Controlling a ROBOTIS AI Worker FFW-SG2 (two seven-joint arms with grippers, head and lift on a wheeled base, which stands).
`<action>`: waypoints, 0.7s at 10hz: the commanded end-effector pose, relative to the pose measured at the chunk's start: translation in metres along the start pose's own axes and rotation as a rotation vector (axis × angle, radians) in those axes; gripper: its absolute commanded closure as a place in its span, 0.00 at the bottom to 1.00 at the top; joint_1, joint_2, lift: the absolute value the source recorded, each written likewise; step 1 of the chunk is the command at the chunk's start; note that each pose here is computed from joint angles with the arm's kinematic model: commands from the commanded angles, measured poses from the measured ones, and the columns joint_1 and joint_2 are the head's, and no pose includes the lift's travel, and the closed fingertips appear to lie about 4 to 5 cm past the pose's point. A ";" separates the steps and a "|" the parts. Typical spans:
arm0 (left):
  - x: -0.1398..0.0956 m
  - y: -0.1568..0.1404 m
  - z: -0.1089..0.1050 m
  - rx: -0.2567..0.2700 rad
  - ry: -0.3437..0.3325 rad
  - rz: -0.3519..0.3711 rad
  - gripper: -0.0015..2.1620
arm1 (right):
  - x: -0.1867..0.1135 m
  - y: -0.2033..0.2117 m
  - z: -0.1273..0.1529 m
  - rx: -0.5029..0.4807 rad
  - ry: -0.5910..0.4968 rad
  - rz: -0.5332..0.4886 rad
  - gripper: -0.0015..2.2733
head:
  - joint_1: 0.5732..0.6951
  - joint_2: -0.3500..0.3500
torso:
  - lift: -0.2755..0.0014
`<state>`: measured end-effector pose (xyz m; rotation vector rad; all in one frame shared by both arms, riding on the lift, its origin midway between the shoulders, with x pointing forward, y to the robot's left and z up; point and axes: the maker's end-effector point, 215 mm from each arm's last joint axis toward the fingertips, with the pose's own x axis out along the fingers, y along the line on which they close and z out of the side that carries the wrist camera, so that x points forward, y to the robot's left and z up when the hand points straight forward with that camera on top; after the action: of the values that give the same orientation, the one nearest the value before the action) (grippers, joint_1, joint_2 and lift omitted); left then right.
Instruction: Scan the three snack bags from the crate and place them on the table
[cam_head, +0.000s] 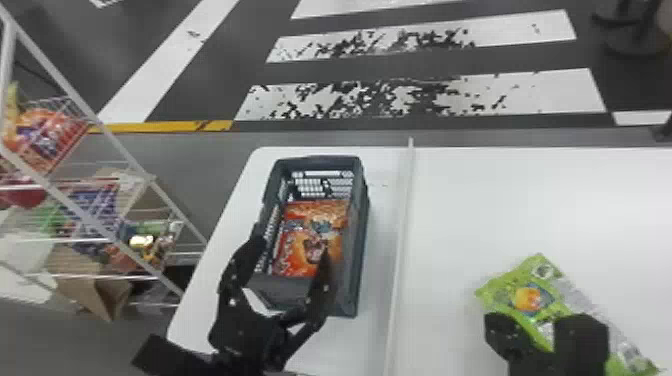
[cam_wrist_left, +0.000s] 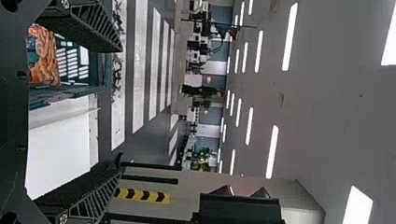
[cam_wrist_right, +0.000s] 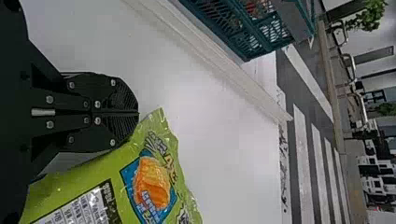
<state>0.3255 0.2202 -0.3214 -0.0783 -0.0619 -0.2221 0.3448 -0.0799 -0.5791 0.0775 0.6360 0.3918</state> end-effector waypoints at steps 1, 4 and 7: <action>-0.002 0.000 0.000 -0.009 -0.009 -0.002 0.03 | 0.003 -0.021 -0.003 0.012 0.004 -0.044 0.98 | 1.00 0.86 | 0.86; -0.003 -0.008 -0.001 -0.020 -0.032 -0.018 0.03 | -0.004 -0.049 0.000 0.048 -0.010 -0.108 0.98 | 1.00 0.77 | 0.86; -0.008 -0.008 0.002 -0.012 -0.058 -0.024 0.03 | 0.003 -0.058 0.016 0.074 -0.036 -0.157 0.98 | 1.00 0.70 | 0.86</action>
<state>0.3172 0.2139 -0.3199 -0.0969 -0.1126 -0.2451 0.3725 -0.1329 -0.5798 0.1031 0.6180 0.2157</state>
